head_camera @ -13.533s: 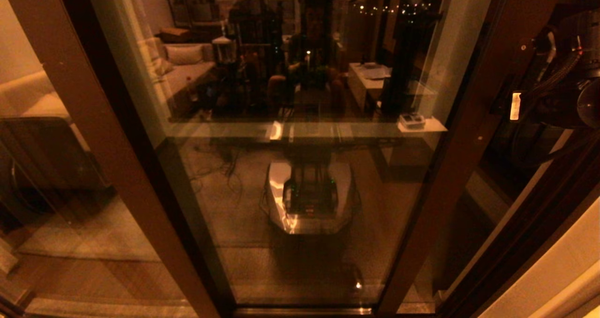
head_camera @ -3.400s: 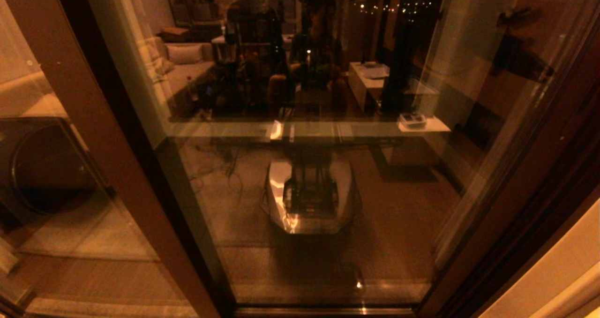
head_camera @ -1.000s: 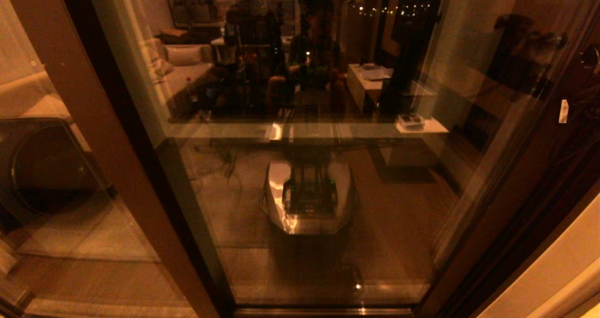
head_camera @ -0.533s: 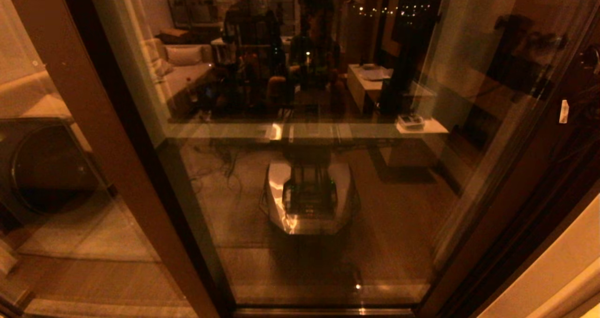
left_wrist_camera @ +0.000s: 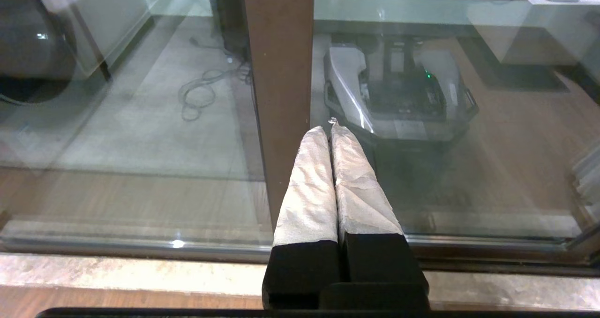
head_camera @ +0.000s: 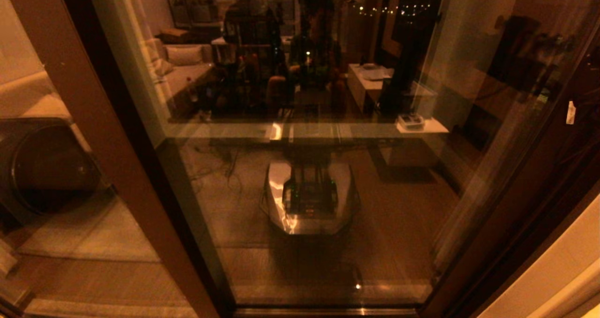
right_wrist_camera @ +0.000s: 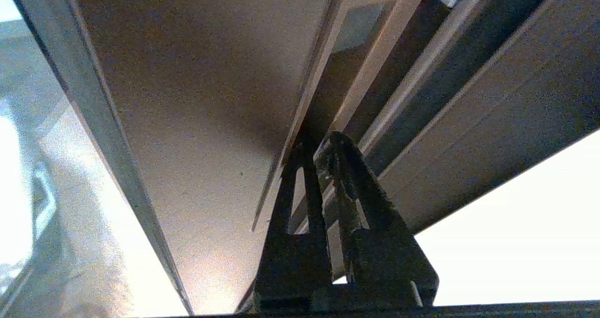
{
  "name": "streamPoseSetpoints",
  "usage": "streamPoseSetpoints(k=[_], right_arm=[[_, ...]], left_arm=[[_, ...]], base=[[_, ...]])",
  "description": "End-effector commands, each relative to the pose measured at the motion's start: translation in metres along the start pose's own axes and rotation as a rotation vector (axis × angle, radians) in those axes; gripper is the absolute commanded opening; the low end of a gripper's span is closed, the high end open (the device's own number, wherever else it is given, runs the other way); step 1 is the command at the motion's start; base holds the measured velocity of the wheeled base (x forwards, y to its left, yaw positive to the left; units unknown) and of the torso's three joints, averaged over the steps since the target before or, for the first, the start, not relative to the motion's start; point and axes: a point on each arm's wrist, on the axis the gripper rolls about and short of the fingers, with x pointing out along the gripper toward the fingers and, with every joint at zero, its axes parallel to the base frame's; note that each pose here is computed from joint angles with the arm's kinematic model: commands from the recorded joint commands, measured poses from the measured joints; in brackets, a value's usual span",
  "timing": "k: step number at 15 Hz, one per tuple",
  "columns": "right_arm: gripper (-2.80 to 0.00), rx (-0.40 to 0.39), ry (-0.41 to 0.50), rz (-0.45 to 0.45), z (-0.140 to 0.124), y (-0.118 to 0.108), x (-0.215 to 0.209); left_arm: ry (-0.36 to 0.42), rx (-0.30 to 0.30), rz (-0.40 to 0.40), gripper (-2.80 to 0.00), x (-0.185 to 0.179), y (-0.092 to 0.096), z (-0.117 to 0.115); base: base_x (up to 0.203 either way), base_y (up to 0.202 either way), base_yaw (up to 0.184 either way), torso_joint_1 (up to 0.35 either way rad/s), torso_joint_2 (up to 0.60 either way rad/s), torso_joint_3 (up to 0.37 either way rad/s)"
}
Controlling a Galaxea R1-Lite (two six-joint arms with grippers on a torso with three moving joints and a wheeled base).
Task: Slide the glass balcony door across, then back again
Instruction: Close the slid door
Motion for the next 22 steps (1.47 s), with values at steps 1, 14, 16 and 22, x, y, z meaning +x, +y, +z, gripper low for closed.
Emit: streamPoseSetpoints(k=[1,14,16,22], right_arm=[[-2.8,-0.003,0.013,-0.015,-0.003,-0.004,0.005],[-2.8,0.008,0.007,-0.051,-0.001,-0.02,0.006],[-2.8,0.01,0.002,-0.045,0.0,-0.023,-0.005],[-2.8,0.01,-0.019,-0.02,0.004,-0.022,-0.02]], left_arm=[[0.0,0.0,0.0,-2.8,0.0,0.0,0.0],[0.0,0.0,0.0,-2.8,0.0,0.0,0.0],[0.001,0.0,0.0,-2.8,0.0,0.0,0.0],[0.0,0.0,0.0,-2.8,0.0,0.0,0.0]], base=[[0.0,0.0,0.0,0.0,0.0,0.0],[0.0,0.0,0.0,0.0,0.0,0.0],[0.0,0.0,0.0,0.0,0.0,0.0],[0.0,0.0,0.0,0.0,0.0,0.0]])
